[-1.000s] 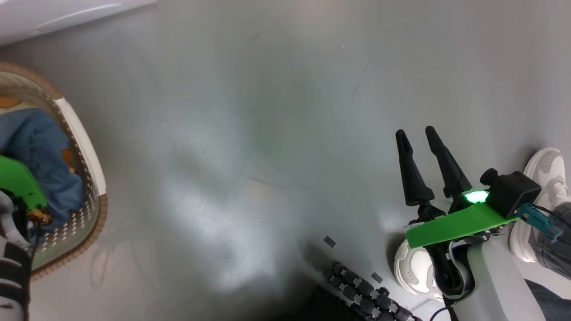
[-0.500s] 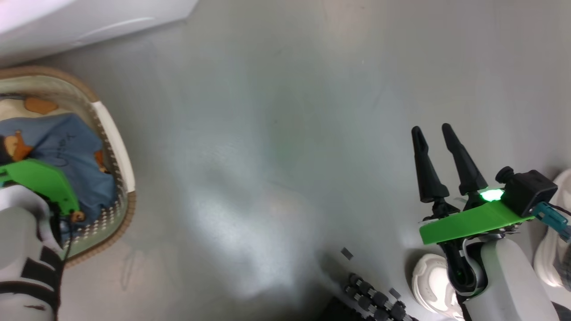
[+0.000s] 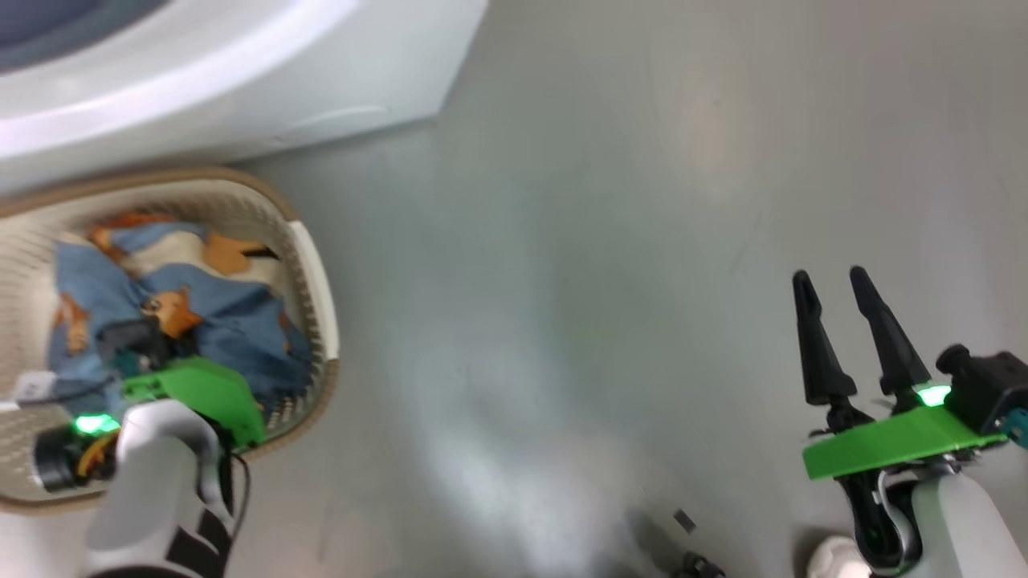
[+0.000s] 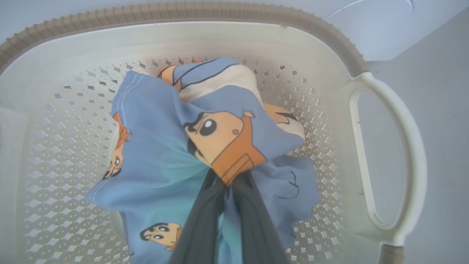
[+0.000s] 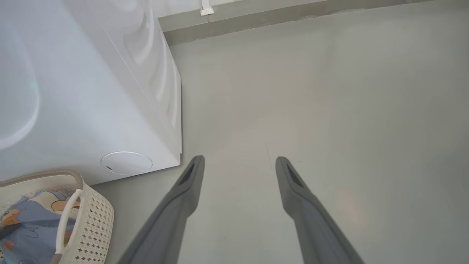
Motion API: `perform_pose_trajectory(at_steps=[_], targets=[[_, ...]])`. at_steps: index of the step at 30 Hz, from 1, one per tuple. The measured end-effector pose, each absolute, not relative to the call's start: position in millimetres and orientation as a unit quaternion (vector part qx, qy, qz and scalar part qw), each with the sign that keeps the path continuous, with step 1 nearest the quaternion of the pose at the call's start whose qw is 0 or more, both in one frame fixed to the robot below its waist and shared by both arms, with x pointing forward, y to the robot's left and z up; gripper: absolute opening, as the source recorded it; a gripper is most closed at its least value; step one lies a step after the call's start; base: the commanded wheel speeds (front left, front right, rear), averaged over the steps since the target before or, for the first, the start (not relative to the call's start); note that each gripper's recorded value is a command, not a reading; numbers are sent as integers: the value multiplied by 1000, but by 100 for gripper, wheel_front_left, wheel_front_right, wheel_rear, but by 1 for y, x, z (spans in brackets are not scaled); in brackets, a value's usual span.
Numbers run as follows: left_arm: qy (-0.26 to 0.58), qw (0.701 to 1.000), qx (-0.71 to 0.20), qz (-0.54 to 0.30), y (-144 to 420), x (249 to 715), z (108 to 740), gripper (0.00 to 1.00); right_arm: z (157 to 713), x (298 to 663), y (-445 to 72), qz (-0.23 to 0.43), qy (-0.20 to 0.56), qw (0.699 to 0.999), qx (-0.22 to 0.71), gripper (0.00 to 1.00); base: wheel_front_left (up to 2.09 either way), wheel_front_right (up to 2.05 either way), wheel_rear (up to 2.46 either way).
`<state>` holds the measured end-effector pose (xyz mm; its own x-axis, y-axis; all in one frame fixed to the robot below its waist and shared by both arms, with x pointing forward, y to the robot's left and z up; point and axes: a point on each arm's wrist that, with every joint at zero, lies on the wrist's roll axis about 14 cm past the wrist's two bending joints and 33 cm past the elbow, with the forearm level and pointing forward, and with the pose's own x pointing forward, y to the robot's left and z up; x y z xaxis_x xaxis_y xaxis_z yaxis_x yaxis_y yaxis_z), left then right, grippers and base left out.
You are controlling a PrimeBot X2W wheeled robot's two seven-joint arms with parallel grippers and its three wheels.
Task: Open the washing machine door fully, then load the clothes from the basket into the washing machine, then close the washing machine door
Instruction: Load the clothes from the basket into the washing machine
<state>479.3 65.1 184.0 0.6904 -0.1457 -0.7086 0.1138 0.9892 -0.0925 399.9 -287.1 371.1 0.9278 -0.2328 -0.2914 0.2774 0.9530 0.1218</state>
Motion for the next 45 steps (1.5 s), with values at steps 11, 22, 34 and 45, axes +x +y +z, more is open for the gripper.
perform_pose_trajectory(at_steps=[11, 22, 34, 45], targets=[[285, 956, -55, -44, 87, 462, 274, 0, 404, 382, -276, -109, 105, 985, 79, 100, 0, 0, 0], [169, 983, -73, 2, 129, 434, 364, 0, 428, 357, -260, -90, 78, 989, 87, 100, 0, 0, 0], [75, 992, -96, 20, 141, 394, 436, 0, 455, 335, -250, -74, 39, 993, 84, 100, 0, 0, 0], [35, 994, -98, 25, 147, 369, 464, 0, 469, 324, -242, -56, 19, 996, 66, 100, 0, 0, 0]])
